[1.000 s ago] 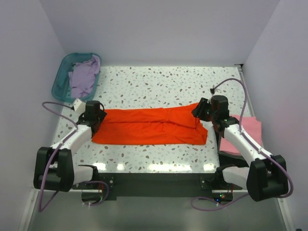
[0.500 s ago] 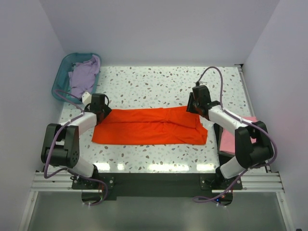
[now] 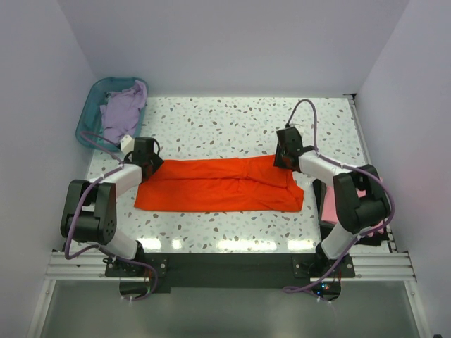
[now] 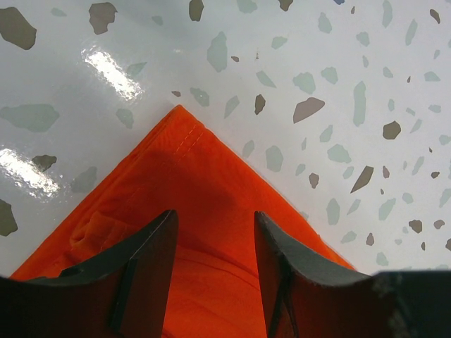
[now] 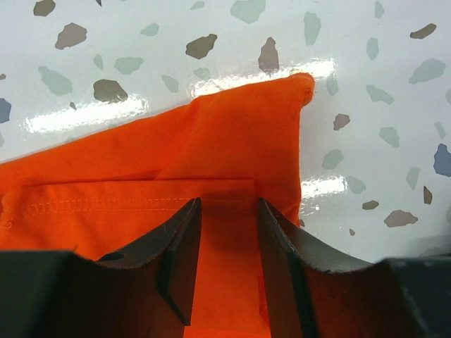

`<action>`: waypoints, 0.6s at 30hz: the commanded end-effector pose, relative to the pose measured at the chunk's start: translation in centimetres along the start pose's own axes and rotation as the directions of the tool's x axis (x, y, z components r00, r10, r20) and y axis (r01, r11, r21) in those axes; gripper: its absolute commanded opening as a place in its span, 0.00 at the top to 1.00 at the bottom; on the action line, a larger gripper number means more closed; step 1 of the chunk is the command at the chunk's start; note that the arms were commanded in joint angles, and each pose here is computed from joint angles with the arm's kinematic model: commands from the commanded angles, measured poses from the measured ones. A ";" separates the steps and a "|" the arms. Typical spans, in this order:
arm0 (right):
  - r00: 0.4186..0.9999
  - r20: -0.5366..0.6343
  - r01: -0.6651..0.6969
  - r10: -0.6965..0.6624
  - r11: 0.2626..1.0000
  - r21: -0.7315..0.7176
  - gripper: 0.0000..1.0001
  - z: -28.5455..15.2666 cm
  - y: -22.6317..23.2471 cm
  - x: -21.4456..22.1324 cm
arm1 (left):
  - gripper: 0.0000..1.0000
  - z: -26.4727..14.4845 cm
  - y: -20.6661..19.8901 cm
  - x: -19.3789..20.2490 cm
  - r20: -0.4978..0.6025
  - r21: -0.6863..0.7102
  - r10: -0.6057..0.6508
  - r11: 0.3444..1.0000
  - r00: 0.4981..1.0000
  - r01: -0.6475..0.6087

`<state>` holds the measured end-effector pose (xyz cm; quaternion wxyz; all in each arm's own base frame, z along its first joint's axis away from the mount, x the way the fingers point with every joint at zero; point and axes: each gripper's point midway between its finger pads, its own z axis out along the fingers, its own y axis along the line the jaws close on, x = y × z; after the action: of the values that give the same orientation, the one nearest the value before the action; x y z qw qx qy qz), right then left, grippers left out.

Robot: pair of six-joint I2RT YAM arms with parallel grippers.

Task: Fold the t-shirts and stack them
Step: Fold the tshirt

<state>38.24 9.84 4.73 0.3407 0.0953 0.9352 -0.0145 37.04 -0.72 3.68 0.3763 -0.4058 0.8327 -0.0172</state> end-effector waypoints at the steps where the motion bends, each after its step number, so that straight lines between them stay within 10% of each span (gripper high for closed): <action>1: 0.998 0.065 -0.017 0.014 0.999 0.045 0.58 0.2 -0.4 -2.0 | 0.48 0.0 -0.7 -0.7 0.028 0.027 0.010 1.000 1.000 -0.010; 11: 0.997 0.051 -0.051 0.052 0.999 -0.014 0.61 1.0 0.2 -1.9 | 0.48 -0.2 -0.4 -0.8 0.032 0.018 0.017 1.000 0.999 -0.018; 18: 0.995 0.038 -0.085 0.089 0.992 -0.089 0.91 0.1 1.1 -1.5 | 0.48 -0.3 -0.3 -1.0 0.035 0.015 0.019 1.000 0.999 -0.020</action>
<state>38.70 9.74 3.80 0.3325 0.1102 0.9366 0.0040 36.99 -0.69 3.64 0.3760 -0.4025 0.8345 -0.0152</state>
